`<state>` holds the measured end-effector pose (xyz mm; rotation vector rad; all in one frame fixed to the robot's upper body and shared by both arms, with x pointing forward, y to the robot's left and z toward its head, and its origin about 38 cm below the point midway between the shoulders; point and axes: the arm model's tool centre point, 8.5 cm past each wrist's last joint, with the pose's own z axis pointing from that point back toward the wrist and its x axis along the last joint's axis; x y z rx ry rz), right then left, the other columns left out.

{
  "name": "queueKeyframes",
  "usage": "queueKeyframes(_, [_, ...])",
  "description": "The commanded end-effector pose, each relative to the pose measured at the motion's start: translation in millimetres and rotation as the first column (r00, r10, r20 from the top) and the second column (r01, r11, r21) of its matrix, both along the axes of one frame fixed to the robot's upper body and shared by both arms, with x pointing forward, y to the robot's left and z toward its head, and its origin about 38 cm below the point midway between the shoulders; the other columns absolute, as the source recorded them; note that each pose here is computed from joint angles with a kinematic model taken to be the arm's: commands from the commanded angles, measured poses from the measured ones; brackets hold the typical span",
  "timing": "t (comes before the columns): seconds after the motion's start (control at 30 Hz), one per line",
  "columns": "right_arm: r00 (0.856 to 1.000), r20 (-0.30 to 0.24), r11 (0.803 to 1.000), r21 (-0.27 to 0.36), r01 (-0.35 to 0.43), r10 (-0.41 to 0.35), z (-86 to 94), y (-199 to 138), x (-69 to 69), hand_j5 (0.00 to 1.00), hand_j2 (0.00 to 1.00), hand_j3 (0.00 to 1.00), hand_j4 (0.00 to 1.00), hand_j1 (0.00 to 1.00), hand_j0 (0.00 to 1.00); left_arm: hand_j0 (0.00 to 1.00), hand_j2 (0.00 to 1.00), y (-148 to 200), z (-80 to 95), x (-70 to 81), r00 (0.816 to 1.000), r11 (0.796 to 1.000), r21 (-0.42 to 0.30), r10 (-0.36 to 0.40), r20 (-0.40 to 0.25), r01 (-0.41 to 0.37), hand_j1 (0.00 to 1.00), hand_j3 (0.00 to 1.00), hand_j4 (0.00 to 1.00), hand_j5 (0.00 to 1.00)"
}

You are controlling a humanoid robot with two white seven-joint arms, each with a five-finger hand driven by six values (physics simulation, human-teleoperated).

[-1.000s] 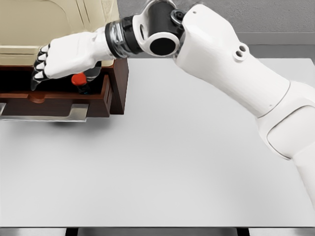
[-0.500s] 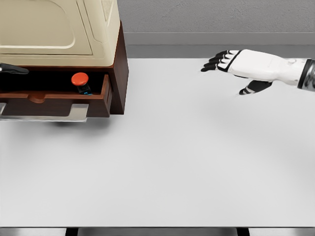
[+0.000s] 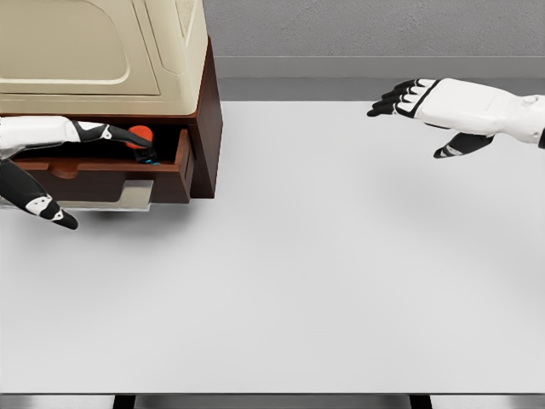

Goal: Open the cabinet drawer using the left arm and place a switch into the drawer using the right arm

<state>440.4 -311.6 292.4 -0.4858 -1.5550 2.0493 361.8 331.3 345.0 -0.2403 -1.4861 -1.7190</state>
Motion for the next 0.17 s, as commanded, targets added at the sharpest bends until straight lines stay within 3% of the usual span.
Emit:
queueKeyframes(0.0, [1.0,-0.003,1.0,0.004,0.001,-0.001,0.1,0.0,-0.1,1.0,1.0,1.0,1.0,1.0,1.0,1.0,1.0,-3.9,0.4,1.7,1.0,1.0,-0.008,-0.008,-0.003,0.008,1.0,1.0,1.0,1.0])
queueKeyframes(0.13, [1.0,-0.006,1.0,0.003,-0.001,0.001,-1.5,0.5,-0.7,1.0,1.0,1.0,1.0,1.0,1.0,1.0,1.0,-4.3,-0.6,1.2,1.0,1.0,-0.009,-0.01,-0.005,0.01,1.0,1.0,1.0,1.0])
